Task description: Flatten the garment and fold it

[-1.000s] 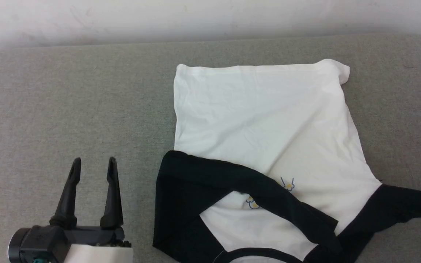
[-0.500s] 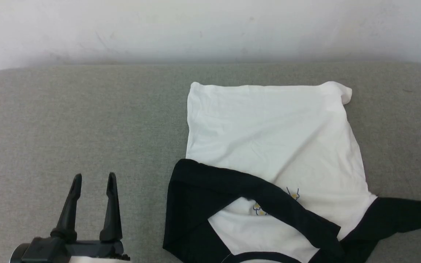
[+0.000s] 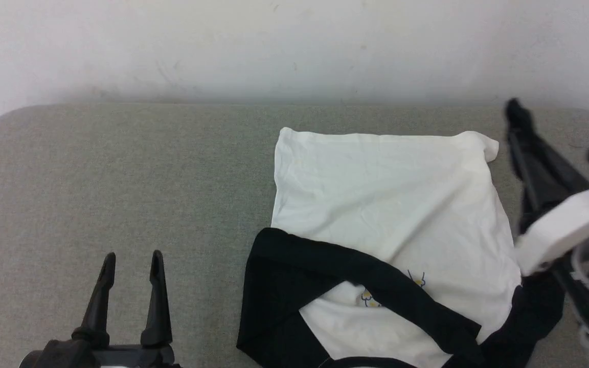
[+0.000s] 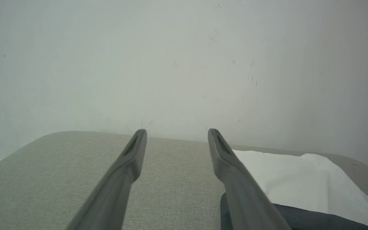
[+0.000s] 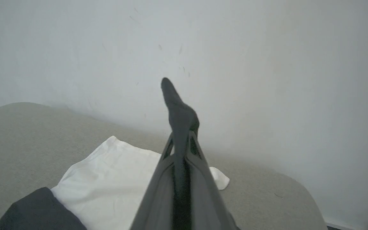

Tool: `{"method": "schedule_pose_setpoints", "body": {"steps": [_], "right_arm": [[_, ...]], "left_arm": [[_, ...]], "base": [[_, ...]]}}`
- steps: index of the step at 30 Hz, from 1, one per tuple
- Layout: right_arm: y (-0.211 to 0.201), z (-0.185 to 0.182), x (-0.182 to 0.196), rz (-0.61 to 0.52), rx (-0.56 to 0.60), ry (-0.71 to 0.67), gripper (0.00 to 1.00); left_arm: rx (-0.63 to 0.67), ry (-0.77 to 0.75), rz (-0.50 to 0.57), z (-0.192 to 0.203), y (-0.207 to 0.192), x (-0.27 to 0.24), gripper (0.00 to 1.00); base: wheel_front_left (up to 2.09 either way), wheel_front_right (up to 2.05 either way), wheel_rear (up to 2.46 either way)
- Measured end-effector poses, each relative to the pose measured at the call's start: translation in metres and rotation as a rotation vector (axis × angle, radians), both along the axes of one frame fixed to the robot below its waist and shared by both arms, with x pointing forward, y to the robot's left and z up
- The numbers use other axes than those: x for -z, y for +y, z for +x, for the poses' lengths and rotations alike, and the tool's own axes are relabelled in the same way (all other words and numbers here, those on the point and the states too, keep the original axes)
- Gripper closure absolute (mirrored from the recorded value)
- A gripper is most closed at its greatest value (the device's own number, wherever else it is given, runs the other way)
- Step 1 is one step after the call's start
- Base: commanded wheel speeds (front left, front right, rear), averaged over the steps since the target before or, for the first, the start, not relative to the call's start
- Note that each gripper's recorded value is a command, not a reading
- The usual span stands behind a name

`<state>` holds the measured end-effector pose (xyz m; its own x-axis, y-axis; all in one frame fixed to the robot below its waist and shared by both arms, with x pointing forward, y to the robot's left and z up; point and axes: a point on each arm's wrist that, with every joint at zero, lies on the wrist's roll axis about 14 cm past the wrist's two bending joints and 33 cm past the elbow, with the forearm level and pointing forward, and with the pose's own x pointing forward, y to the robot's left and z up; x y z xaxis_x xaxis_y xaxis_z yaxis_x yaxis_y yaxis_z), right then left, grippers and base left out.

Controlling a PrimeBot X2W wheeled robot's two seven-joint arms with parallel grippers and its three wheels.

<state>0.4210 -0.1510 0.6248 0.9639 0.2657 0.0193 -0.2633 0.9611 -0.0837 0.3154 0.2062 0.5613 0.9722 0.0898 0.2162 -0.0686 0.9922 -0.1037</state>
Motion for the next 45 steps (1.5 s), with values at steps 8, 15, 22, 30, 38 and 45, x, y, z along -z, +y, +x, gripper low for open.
{"method": "schedule_pose_setpoints", "body": {"steps": [8, 15, 22, 30, 38, 45], "right_arm": [[0.140, -0.009, 0.027, 0.022, -0.376, 0.096, 1.00], [0.202, -0.026, 0.099, -0.053, -0.537, 0.284, 1.00], [0.215, -0.043, 0.175, -0.154, -0.587, 0.468, 1.00], [0.213, -0.046, 0.208, -0.128, -0.569, 0.521, 0.00], [0.202, -0.014, 0.146, 0.079, -0.488, 0.359, 0.00], [0.094, 0.022, 0.081, 0.174, -0.188, 0.112, 0.00]], "left_arm": [[-0.022, 0.014, -0.014, -0.007, 0.004, 0.004, 0.00], [-0.060, 0.035, -0.019, -0.015, 0.013, 0.010, 0.00], [-0.096, 0.065, -0.031, -0.017, 0.020, 0.018, 0.00], [-0.105, 0.083, -0.031, -0.012, 0.022, 0.024, 0.00], [-0.062, 0.056, -0.031, -0.005, 0.012, 0.017, 0.00], [-0.011, 0.020, -0.027, 0.003, 0.000, 0.006, 0.00]], "base": [[0.00, 0.00, 0.00], [0.00, 0.00, 0.00], [0.00, 0.00, 0.00], [0.00, 0.00, 0.00], [0.00, 0.00, 0.00], [0.00, 0.00, 0.00]]}}
